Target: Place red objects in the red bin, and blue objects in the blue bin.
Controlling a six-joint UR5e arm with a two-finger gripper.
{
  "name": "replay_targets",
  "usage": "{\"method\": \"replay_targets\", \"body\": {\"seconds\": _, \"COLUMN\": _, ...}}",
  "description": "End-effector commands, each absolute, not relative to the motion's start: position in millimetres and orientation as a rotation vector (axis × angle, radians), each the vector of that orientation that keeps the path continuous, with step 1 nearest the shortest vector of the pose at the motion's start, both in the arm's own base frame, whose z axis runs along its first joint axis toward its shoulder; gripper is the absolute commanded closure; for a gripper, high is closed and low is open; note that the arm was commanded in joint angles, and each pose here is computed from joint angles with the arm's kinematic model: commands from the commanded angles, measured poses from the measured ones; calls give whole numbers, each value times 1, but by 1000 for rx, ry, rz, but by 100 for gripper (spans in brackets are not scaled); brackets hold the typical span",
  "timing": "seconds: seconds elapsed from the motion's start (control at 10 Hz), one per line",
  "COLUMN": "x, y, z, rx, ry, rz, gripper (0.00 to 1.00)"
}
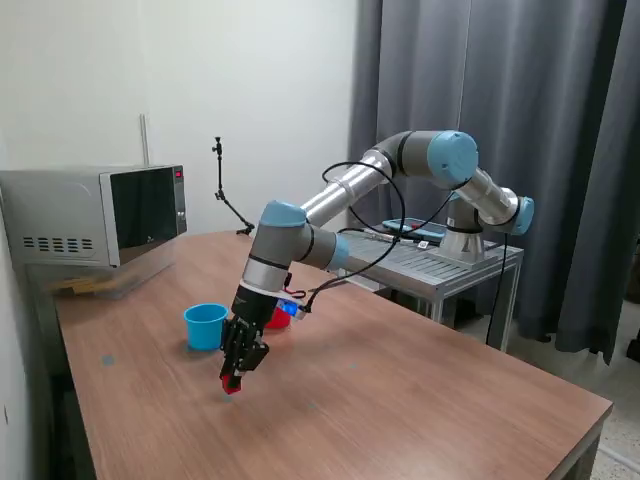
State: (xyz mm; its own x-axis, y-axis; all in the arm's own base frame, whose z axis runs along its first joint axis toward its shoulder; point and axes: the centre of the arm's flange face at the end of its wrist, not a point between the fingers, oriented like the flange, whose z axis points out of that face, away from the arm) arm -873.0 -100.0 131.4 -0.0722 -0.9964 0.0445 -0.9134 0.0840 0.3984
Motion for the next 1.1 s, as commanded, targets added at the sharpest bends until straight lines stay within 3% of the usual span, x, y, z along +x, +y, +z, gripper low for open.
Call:
{"method": "replay_targets", "body": {"seconds": 0.0, "x": -857, "y": -103, "z": 166, "rx": 1913, "ry": -2070, "rz": -370, "gripper": 100}}
{"method": "replay_targets", "body": {"seconds": 0.2, "x": -844, "y": -108, "z": 197, "rx": 1916, "ry": -2071, "rz": -353, "gripper": 100}}
{"method": "replay_targets", "body": {"seconds": 0.6, "x": -814, "y": -106, "z": 251, "rx": 1967, "ry": -2154, "rz": -241, "gripper": 100}}
{"method": "replay_targets", "body": {"seconds": 0.8, "x": -807, "y": -95, "z": 254, "rx": 1986, "ry": -2210, "rz": -174, "gripper": 100}}
{"method": "replay_targets", "body": {"seconds": 1.0, "x": -802, "y": -58, "z": 241, "rx": 1956, "ry": -2282, "rz": -135, "gripper": 100}}
